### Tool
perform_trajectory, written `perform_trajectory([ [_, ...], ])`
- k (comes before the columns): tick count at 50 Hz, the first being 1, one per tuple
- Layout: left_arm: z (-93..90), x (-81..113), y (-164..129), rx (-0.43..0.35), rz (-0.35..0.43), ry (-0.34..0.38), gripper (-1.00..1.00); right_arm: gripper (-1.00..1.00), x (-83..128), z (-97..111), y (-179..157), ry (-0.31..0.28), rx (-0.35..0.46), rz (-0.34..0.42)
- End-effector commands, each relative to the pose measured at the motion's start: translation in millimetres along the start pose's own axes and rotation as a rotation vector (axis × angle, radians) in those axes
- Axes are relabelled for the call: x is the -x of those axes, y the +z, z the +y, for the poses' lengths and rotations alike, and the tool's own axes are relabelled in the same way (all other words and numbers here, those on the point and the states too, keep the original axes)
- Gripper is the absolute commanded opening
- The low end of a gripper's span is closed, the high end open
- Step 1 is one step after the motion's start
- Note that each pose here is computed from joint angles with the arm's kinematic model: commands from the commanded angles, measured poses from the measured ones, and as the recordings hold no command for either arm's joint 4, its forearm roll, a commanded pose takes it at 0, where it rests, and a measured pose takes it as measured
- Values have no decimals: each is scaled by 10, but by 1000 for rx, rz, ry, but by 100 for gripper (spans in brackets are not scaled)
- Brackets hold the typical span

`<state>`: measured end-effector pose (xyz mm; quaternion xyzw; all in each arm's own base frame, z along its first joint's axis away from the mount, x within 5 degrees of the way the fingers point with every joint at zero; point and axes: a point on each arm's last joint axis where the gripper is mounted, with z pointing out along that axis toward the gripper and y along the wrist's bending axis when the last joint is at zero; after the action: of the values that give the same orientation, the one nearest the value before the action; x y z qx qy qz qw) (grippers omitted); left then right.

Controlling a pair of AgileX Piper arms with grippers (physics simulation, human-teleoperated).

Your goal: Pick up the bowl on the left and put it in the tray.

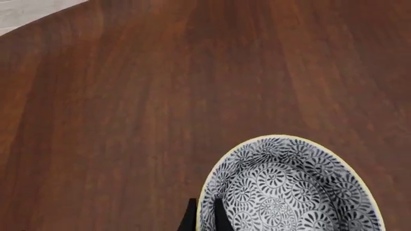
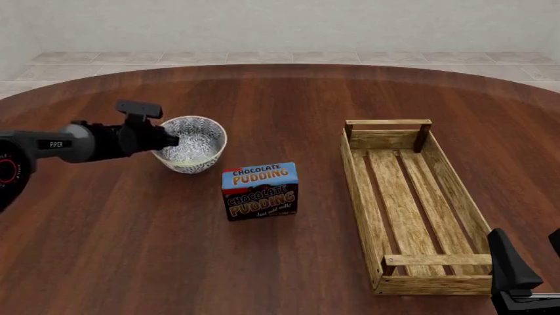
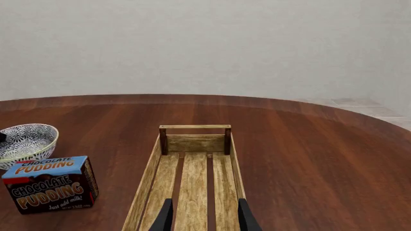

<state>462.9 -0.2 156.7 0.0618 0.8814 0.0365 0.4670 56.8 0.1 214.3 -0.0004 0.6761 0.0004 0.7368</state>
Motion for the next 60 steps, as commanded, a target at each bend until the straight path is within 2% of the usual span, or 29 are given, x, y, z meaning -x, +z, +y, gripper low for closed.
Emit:
perform_trajectory([
  [1,-74,36,-221,-19,-14,116,-100,100,0,0,0,0,0,0],
  [16,-52,146,-508,-12,-54,104,-100,100,0,0,0,0,0,0],
  [38,85,308,-900,23,-118,81,-100,100,0,0,0,0,0,0],
  [60,17,510,-1286,7,-172,50,-100,100,0,0,0,0,0,0],
])
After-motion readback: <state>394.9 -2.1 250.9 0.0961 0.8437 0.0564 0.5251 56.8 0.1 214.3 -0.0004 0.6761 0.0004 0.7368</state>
